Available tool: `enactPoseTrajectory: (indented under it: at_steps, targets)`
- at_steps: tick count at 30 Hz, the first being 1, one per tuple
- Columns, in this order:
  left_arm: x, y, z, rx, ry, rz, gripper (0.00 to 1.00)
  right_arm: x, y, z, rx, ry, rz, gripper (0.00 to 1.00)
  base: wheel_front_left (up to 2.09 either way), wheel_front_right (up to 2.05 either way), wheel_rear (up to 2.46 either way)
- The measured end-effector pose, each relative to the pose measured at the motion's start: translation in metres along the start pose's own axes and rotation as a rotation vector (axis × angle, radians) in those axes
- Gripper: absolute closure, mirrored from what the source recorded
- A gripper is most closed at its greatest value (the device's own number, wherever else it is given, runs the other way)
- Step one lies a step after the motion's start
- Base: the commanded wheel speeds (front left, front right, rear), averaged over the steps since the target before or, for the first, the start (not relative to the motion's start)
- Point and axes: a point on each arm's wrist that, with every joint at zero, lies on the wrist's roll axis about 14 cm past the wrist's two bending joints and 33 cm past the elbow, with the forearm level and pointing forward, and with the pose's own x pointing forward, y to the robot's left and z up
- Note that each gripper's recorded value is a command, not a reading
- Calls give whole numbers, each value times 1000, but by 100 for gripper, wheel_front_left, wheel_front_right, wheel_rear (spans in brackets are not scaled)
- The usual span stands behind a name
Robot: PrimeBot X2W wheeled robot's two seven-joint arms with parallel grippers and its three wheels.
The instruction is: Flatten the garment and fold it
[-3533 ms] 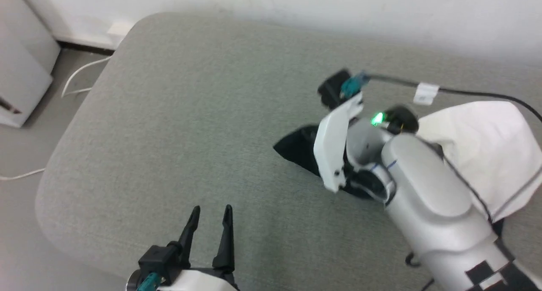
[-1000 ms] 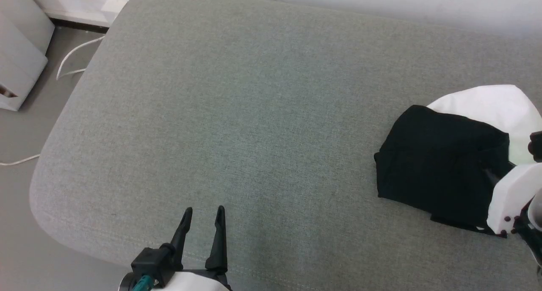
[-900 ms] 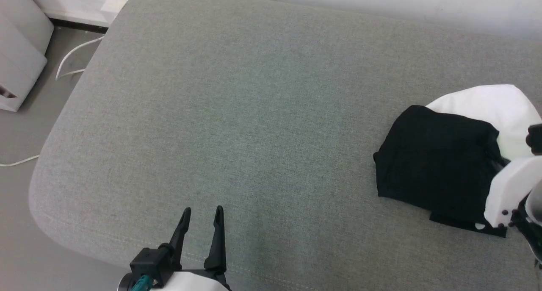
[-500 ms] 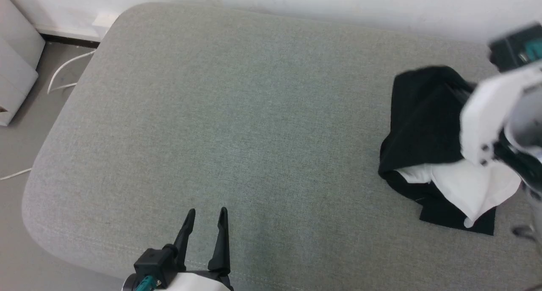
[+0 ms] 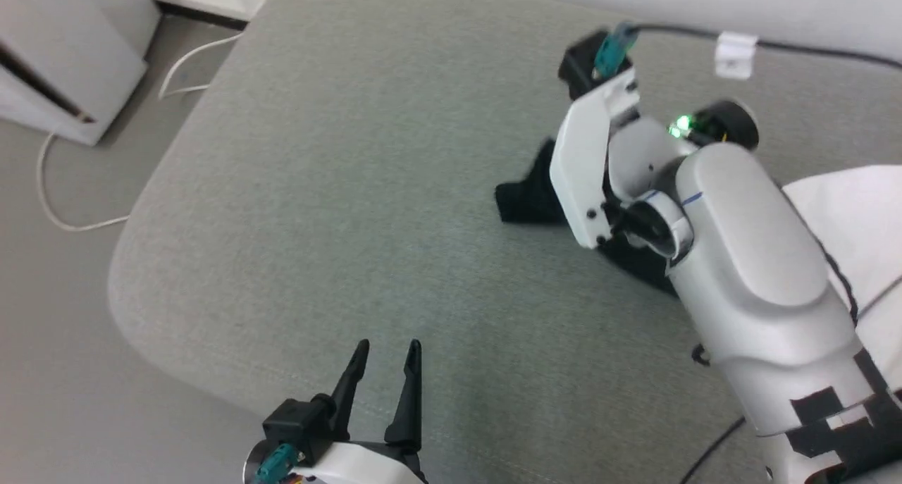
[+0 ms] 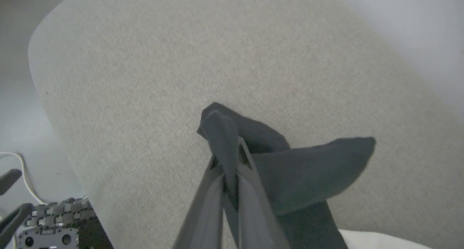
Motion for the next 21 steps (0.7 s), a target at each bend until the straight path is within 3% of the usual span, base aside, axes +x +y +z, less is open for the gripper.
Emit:
enactPoseTrajectory:
  at_steps: [9,10,11,12,13,21]
  targets:
    - [-19,19,-2,-12,7,82,0,52,37,-98,-21,353,87,100,0,0,0]
    - [-21,21,-2,-12,8,90,0,55,39,-103,-17,372,92,95,0,0,0]
    - [-23,22,-3,-11,8,97,0,57,40,-108,-14,390,93,71,0,0,0]
    - [-25,24,-2,-11,7,105,0,59,40,-112,-16,405,90,4,0,0,0]
    - [-26,27,-2,-12,5,116,0,60,40,-114,-21,418,85,0,0,0,0]
    - [-32,38,2,-13,-14,149,0,47,58,-88,-38,430,141,0,0,0,0]
